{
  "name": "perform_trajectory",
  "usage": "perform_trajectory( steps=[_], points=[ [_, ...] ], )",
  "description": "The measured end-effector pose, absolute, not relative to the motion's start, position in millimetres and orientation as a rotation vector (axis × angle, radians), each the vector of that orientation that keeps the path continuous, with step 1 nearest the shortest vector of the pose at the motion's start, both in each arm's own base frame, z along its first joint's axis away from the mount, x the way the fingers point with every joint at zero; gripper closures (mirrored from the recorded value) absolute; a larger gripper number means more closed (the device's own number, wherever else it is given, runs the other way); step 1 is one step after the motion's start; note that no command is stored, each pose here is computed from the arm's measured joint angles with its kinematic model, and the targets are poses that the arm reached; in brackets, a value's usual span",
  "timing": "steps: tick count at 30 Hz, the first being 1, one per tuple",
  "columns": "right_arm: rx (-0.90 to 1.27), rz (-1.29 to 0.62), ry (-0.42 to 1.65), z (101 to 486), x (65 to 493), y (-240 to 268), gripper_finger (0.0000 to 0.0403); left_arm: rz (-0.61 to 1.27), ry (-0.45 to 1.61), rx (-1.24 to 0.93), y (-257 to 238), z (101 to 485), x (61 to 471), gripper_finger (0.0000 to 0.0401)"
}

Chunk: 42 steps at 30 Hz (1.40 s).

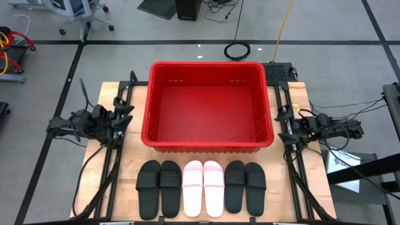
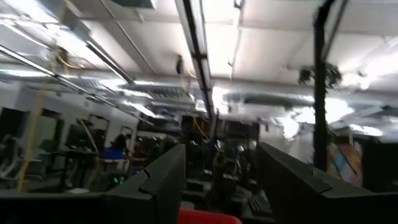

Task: Pick and place slides into bin
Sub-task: Put the black slide into the red bin

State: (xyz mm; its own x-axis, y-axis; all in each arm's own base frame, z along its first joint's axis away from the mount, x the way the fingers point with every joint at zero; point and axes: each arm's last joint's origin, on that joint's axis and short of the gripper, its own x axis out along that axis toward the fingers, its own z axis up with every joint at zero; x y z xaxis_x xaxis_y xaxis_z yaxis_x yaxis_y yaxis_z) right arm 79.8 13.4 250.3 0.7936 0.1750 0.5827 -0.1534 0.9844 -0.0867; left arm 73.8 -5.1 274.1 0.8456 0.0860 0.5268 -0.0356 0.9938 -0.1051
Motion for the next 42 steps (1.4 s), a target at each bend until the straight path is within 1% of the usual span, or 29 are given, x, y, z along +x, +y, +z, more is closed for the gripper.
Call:
perform_trajectory(
  steps=[5,9,13,21,25,28,34,38,42],
  points=[
    [-0.075,0.301,-0.581,264,90,19,0.0149,-0.069,-0.5,-0.049,-12,287,93,0.0199],
    [-0.081,0.363,-0.513,269,103,24,0.0149,-0.12,-0.455,-0.039,-17,299,109,0.0199],
    [-0.099,0.423,-0.491,279,113,34,0.0149,-0.171,-0.4,-0.026,-26,307,125,0.0199],
    [-0.219,0.522,-0.589,321,118,57,0.0149,-0.297,-0.379,0.022,-51,326,142,0.0199],
    [-0.256,0.484,-0.583,339,122,65,0.0149,-0.366,-0.383,0.052,-65,332,143,0.0199],
    [-0.262,0.439,-0.49,350,127,71,0.0149,-0.406,-0.396,0.072,-73,336,141,0.0199],
    [-0.268,0.395,-0.36,378,135,90,0.0149,-0.365,-0.395,0.104,-82,337,137,0.0199],
    [-0.267,0.403,-0.318,404,132,103,0.0149,-0.328,-0.388,0.111,-84,337,135,0.0199],
    [-0.261,0.397,-0.227,426,130,117,0.0149,-0.318,-0.384,0.105,-85,337,134,0.0199]
  ],
)
